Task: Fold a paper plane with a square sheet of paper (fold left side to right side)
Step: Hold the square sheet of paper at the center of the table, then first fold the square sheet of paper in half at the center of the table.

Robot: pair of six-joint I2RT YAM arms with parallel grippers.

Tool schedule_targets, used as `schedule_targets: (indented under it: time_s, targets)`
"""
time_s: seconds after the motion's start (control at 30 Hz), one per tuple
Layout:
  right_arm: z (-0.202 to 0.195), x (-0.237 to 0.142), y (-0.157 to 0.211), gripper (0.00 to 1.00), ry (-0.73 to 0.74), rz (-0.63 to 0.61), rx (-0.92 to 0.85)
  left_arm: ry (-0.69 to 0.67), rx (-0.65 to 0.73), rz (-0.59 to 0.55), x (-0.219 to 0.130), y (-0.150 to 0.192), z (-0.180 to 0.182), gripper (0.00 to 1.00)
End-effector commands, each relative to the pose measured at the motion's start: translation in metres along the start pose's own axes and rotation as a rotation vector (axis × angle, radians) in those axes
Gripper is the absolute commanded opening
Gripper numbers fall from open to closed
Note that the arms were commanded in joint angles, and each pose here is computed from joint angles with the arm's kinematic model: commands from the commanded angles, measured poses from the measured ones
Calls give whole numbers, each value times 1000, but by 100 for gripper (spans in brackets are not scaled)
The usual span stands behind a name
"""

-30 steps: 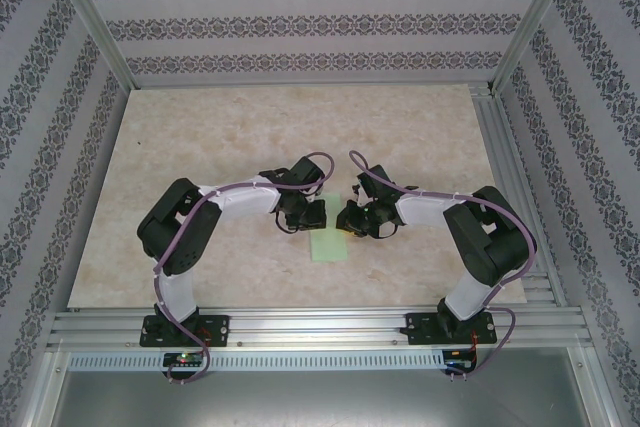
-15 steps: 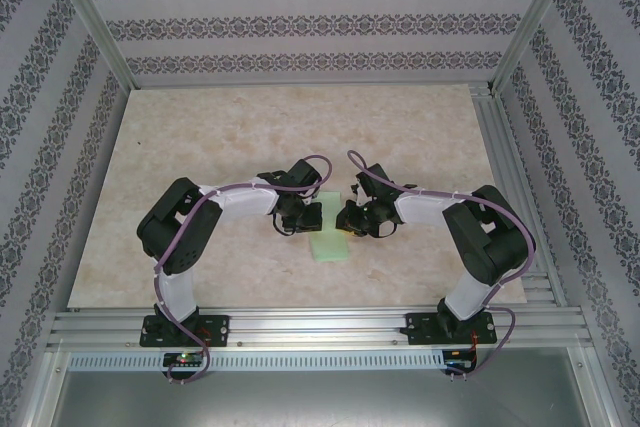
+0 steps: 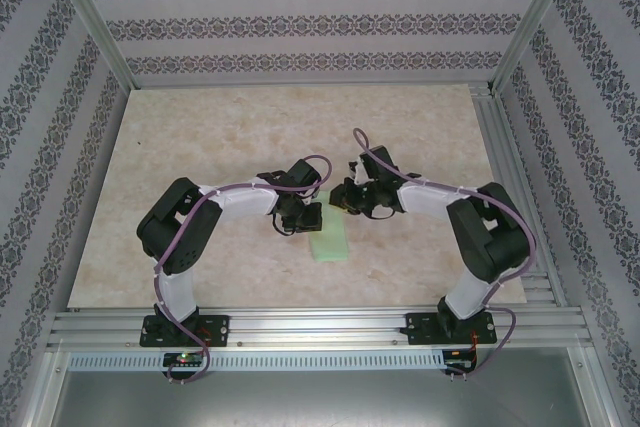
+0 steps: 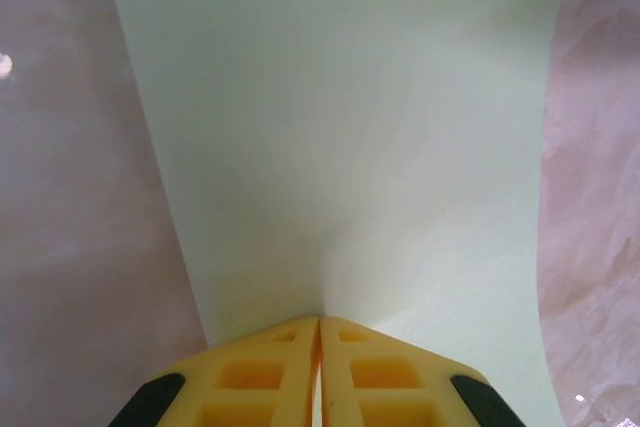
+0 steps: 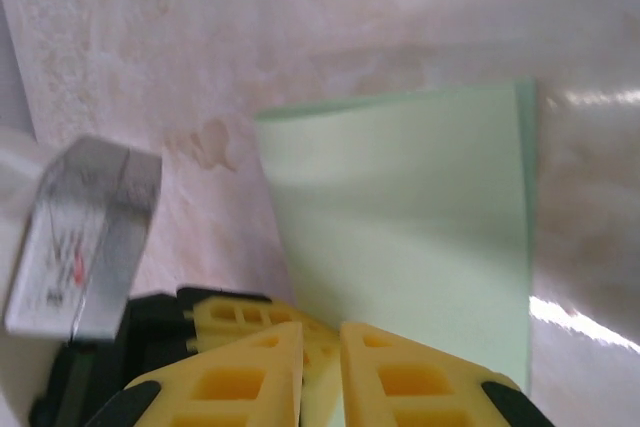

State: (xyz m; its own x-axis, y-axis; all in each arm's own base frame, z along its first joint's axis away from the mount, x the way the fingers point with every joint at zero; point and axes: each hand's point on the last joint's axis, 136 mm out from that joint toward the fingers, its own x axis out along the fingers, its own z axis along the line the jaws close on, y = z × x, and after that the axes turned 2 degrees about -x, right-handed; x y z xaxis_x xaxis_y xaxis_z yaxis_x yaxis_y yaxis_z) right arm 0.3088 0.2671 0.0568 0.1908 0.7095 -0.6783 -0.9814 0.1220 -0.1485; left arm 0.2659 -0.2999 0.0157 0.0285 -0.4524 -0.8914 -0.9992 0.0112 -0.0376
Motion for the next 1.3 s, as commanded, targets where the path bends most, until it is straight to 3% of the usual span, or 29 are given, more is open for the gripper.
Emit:
schedule_targets:
  time_s: [0.0,0.63,1.27]
  targets:
    - [14,12,-14,18,-52,-15,1,-109,-10,39,17,11,32,12]
    - [-55,47,2,16,184,52,106,-111,58,62,18,21,22,15]
    - [-64,50,4,15,216,58,114,31,164,97,11,75,-2,13]
